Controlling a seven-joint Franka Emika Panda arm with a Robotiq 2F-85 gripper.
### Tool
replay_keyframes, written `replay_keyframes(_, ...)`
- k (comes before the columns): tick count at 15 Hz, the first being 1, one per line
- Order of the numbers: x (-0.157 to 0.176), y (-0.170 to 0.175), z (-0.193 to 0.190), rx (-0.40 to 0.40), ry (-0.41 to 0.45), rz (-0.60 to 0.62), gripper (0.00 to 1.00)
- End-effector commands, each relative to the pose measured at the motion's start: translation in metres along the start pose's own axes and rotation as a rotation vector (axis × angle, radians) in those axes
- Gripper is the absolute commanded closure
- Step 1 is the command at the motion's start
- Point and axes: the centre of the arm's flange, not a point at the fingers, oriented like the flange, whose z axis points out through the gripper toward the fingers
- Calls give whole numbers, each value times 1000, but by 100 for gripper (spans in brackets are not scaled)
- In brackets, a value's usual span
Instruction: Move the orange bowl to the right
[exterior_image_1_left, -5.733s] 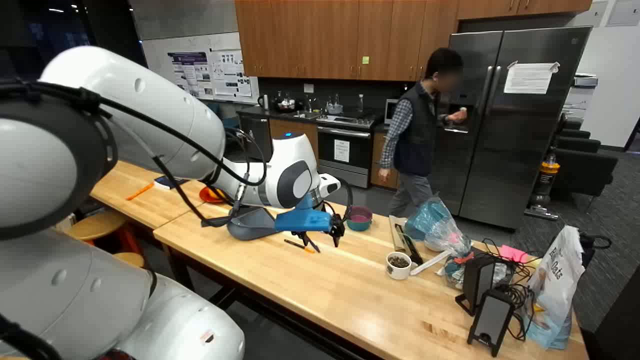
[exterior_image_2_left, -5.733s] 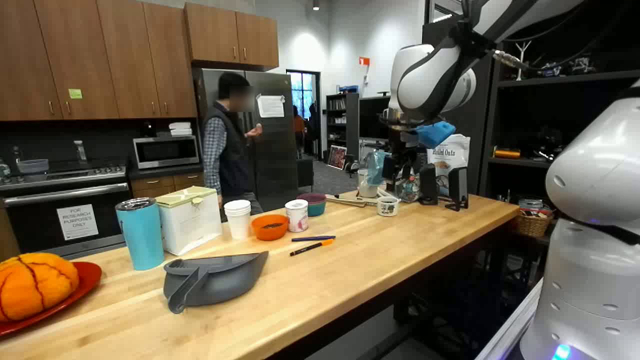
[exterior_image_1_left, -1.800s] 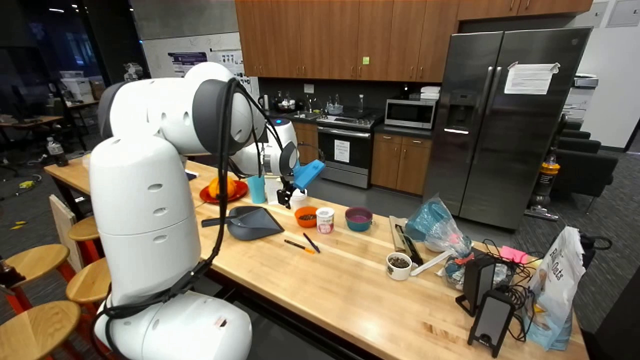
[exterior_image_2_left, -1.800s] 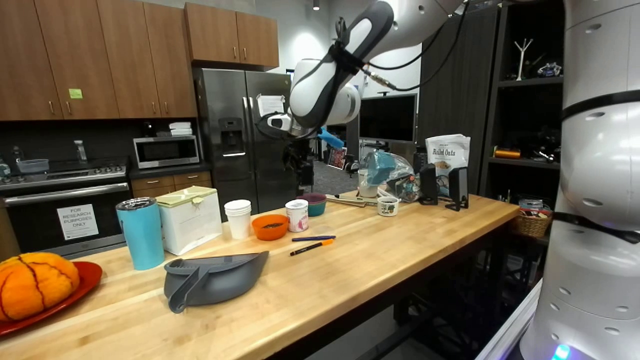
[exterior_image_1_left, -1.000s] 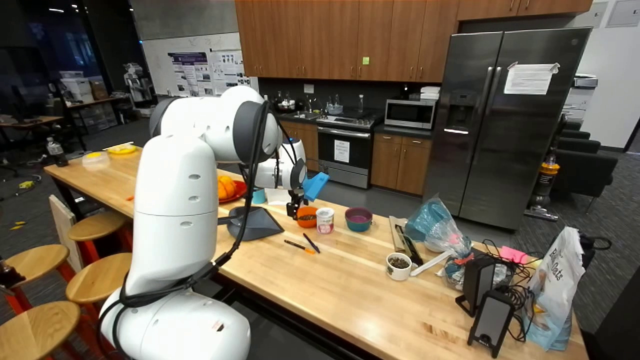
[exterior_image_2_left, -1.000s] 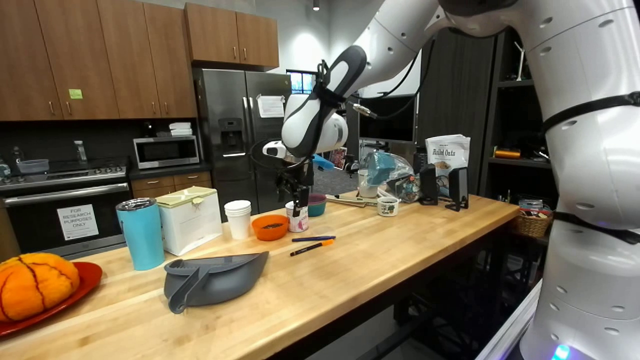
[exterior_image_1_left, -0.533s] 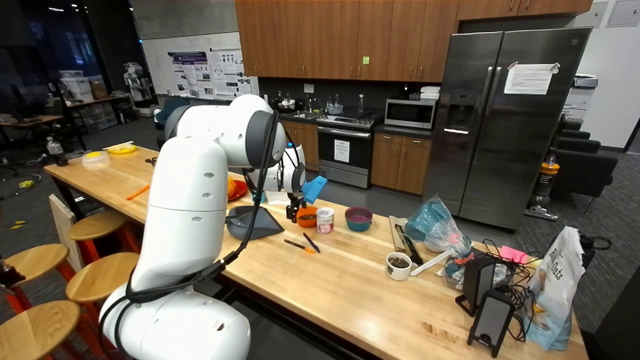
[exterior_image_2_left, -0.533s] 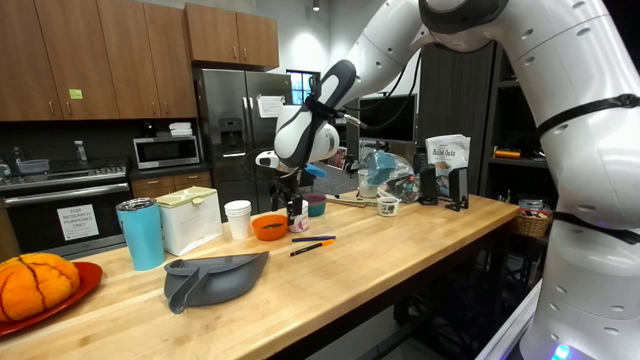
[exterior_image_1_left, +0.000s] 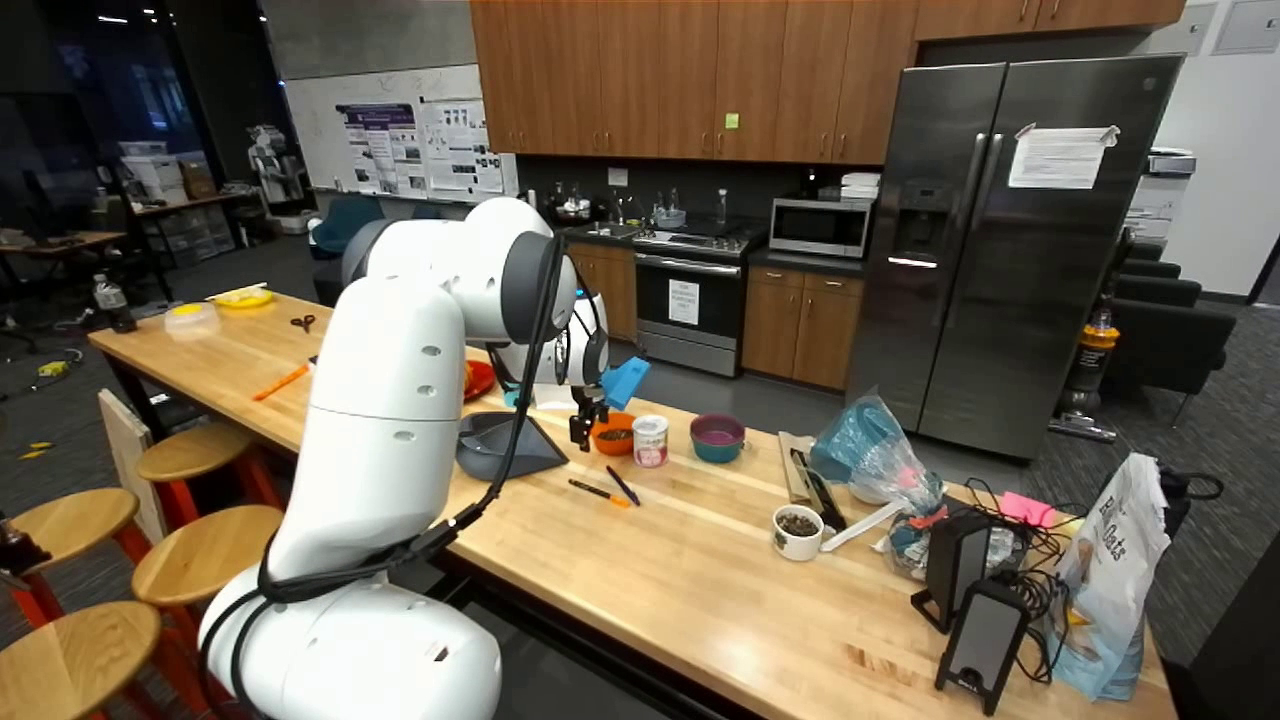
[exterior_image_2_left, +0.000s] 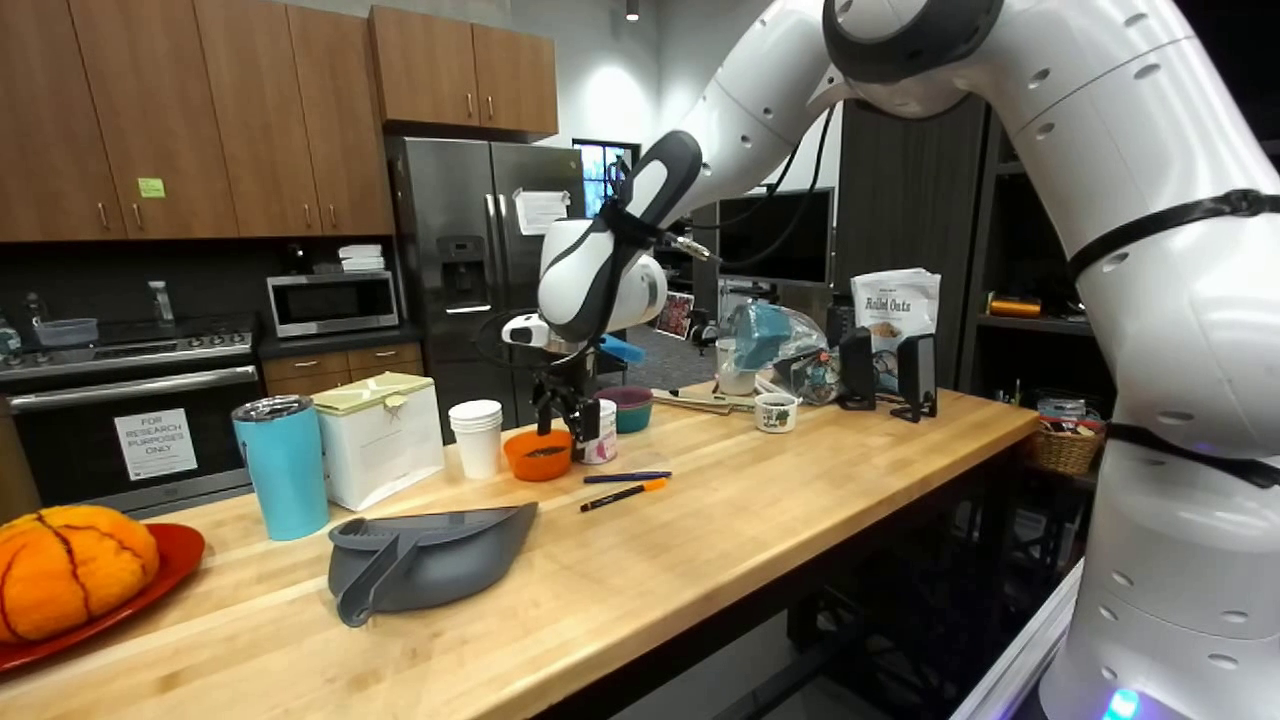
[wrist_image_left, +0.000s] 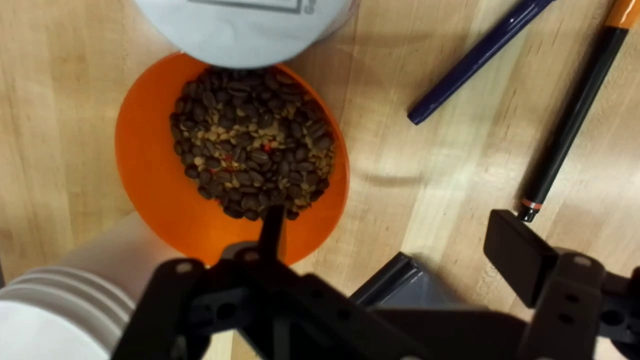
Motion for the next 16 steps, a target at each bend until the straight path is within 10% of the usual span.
replay_keyframes(1,3,10,6,22,-7,-35,0)
replay_keyframes(12,2,8,22,58,-15,-43,0)
replay_keyframes(13,1,6,23,61,-17,-40,25)
replay_keyframes(16,0,4,25,70,-13,-35,38)
